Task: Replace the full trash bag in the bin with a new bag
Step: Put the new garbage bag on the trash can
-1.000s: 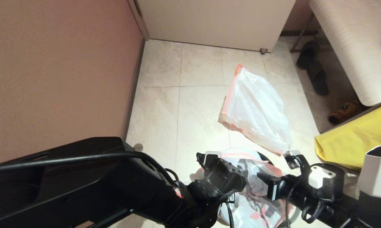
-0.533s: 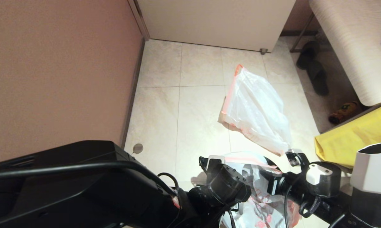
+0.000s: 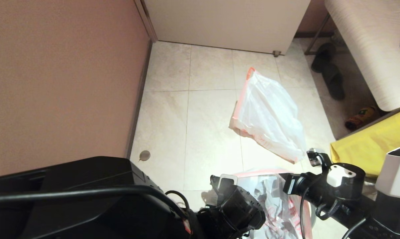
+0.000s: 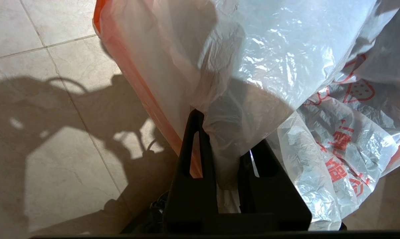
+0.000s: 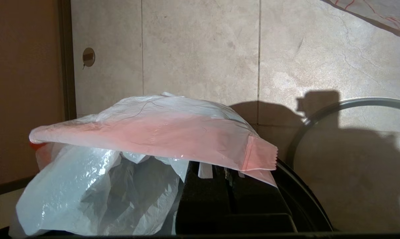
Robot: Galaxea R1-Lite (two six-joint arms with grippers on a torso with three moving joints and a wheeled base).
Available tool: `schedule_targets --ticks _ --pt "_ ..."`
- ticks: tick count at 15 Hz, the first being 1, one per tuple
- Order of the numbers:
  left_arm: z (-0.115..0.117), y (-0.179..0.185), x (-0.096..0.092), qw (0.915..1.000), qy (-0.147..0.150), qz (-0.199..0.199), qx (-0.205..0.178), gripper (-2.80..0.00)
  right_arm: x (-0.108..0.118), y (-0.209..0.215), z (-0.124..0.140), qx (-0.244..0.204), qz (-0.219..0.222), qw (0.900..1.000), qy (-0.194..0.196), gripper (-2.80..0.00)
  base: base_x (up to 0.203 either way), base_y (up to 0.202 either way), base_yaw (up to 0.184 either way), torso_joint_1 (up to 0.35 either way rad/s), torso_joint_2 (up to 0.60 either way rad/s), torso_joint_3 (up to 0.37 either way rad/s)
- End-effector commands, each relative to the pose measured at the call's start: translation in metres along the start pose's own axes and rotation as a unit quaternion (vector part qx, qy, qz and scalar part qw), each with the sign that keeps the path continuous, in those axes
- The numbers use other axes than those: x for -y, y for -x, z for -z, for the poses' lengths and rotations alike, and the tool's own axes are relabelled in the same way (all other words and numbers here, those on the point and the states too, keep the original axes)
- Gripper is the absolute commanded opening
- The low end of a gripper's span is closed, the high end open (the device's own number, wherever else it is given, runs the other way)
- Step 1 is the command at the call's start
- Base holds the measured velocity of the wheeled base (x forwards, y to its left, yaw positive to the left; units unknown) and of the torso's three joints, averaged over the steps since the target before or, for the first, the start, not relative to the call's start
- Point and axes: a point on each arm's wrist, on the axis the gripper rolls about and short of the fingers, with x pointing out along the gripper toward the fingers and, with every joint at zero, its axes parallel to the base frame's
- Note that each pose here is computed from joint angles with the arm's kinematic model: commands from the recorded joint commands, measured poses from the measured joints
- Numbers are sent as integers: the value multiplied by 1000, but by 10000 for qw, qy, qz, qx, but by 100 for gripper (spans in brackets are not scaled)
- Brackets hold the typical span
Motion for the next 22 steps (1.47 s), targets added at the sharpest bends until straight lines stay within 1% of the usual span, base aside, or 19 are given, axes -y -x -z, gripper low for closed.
schedule_targets --ticks 1,2,4,6,7,10,12,14,17,18,22 --pt "2 -2 1 10000 -7 -28 -4 -280 -2 1 -7 268 -109 9996 -30 -280 0 0 0 0 0 0" --pt "1 -1 2 10000 -5 -16 18 -280 1 -1 -4 208 -46 9998 -42 -280 0 0 0 0 0 0" --pt "0 1 1 10000 -8 -15 37 -280 5 -3 -5 233 6 9997 -55 -280 0 0 0 0 0 0" --pt "-8 8 0 9998 74 -3 160 -280 10 -8 0 160 103 9998 -74 -280 0 0 0 0 0 0" --pt "-12 12 0 9997 112 31 221 -280 13 -10 -1 212 174 9996 -87 -280 0 0 0 0 0 0" --pt "-16 20 -8 9994 170 -40 296 -280 25 -13 -1 219 334 9991 -135 -280 0 0 0 0 0 0" --pt "-24 18 -17 9985 318 -144 416 -280 31 -14 -1 220 397 9988 -171 -280 0 0 0 0 0 0" --pt "-27 19 -22 9979 386 -166 485 -280 31 -13 -1 191 371 9990 -175 -280 0 0 0 0 0 0" --pt "-44 20 -37 9950 654 -265 711 -280 28 -9 6 -32 188 9997 -179 -280 0 0 0 0 0 0" --pt "-49 22 -40 9942 701 -274 763 -280 25 -8 9 -111 120 9997 -169 -280 0 0 0 0 0 0" --pt "-58 32 -43 9923 809 -206 913 -280 23 -11 18 -280 86 9995 -140 -280 0 0 0 0 0 0"
